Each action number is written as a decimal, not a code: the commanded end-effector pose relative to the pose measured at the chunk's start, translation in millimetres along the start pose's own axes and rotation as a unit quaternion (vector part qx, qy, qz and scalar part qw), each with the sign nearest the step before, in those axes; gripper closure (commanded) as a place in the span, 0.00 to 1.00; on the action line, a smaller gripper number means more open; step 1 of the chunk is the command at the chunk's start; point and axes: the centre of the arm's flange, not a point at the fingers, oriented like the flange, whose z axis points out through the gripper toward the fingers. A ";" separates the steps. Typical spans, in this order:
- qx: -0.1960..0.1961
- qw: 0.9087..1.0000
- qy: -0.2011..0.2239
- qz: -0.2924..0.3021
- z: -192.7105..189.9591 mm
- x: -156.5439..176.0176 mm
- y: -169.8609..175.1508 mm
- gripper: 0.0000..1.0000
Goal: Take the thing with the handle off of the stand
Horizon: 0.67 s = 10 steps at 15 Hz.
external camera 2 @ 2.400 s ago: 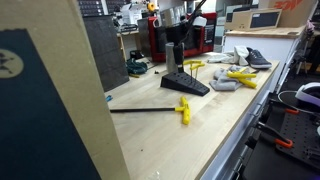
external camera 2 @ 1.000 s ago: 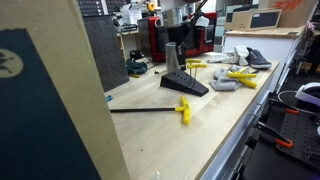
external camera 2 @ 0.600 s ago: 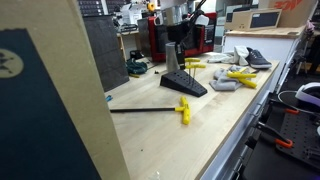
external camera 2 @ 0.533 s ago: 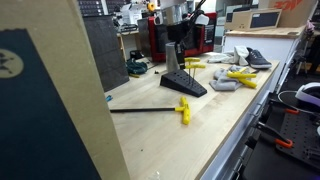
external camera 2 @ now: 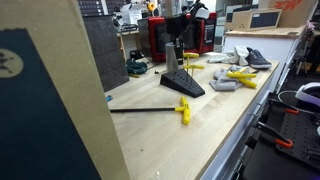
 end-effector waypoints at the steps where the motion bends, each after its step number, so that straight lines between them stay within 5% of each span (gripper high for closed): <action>1: -0.013 1.000 0.010 -0.008 -22.3 -10.6 -3.6 0.98; 10: -0.098 0.995 -0.025 0.021 -38.4 -43.6 18.5 0.98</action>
